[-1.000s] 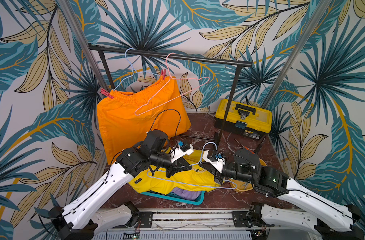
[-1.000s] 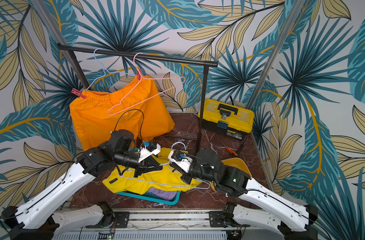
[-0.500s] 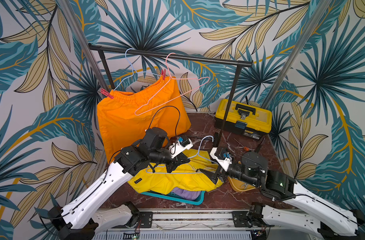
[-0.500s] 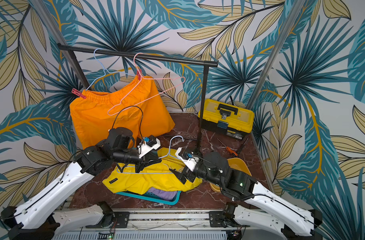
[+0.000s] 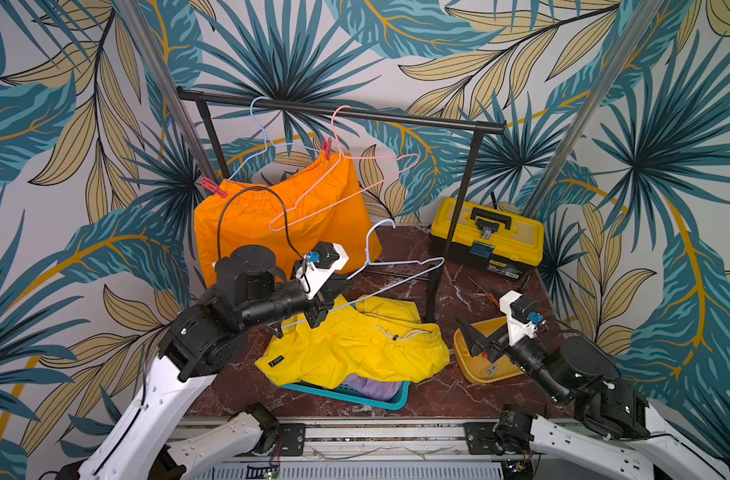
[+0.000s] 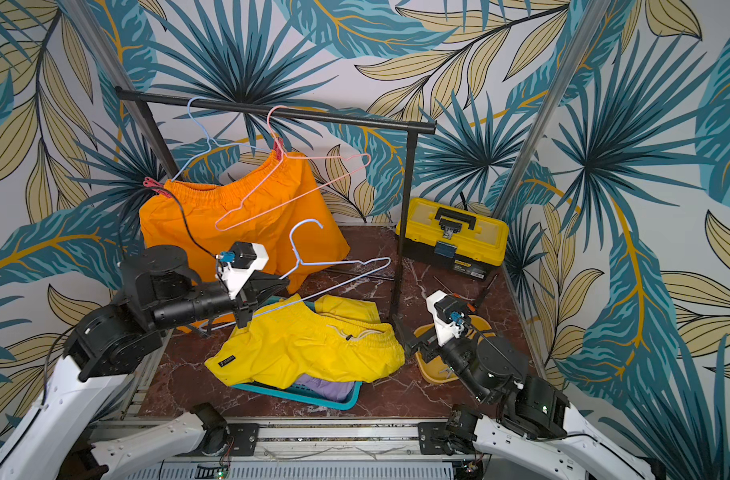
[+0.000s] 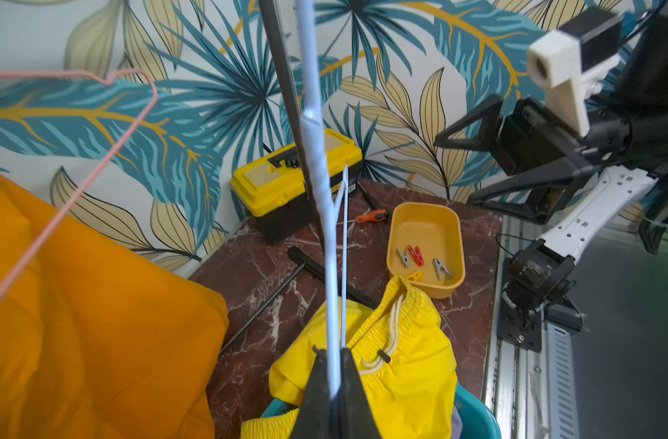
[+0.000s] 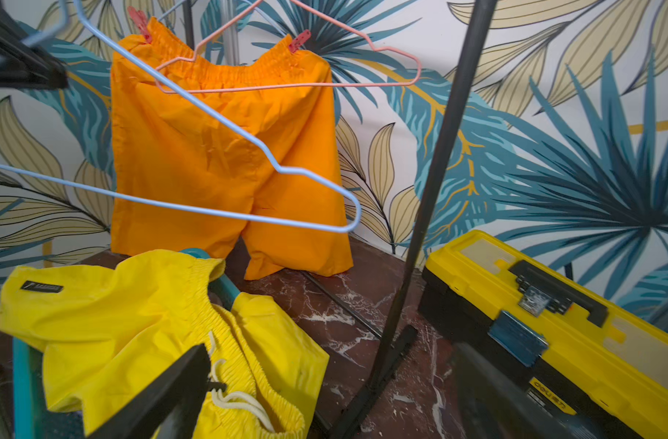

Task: Remove the clothespins securing shorts to the hanger
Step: Place the hanger at the clothesline.

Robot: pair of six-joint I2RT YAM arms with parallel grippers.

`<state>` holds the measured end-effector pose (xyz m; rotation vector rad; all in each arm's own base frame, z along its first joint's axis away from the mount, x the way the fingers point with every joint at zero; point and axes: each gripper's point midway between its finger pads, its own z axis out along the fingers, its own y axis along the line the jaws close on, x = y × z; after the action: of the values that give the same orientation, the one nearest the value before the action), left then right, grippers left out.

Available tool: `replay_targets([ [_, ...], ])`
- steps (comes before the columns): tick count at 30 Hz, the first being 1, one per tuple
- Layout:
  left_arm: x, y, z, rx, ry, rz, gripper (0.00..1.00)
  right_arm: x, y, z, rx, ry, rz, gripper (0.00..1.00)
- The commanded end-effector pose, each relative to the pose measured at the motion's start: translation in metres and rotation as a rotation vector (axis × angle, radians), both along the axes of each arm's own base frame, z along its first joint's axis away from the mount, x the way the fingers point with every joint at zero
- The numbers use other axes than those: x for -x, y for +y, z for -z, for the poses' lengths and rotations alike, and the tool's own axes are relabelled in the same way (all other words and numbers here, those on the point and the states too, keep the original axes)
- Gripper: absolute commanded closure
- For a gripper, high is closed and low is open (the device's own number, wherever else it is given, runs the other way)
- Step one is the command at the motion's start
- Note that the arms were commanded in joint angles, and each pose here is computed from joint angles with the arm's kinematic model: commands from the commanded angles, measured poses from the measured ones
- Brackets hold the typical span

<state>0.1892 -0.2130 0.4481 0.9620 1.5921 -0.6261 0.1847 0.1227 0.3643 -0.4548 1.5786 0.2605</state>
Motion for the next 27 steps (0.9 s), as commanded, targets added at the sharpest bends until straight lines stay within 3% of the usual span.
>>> replay_targets([
  [1,-0.019,0.014,-0.019,0.039,-0.041,-0.139,1.00,-0.011,-0.019,0.004,-0.022,0.000,0.145,0.01],
  [4,-0.029,0.021,-0.035,0.086,-0.062,-0.211,1.00,-0.015,-0.022,0.007,-0.005,0.003,0.177,0.01],
  [9,-0.041,0.007,-0.060,0.171,-0.051,-0.201,1.00,-0.017,-0.022,0.012,-0.003,0.007,0.194,0.00],
  [16,-0.096,-0.010,-0.062,0.203,-0.076,-0.357,1.00,-0.021,-0.016,0.017,0.000,0.014,0.195,0.00],
  [27,-0.136,-0.062,-0.091,0.284,-0.158,-0.266,1.00,-0.021,-0.013,0.024,0.006,0.012,0.185,0.01],
])
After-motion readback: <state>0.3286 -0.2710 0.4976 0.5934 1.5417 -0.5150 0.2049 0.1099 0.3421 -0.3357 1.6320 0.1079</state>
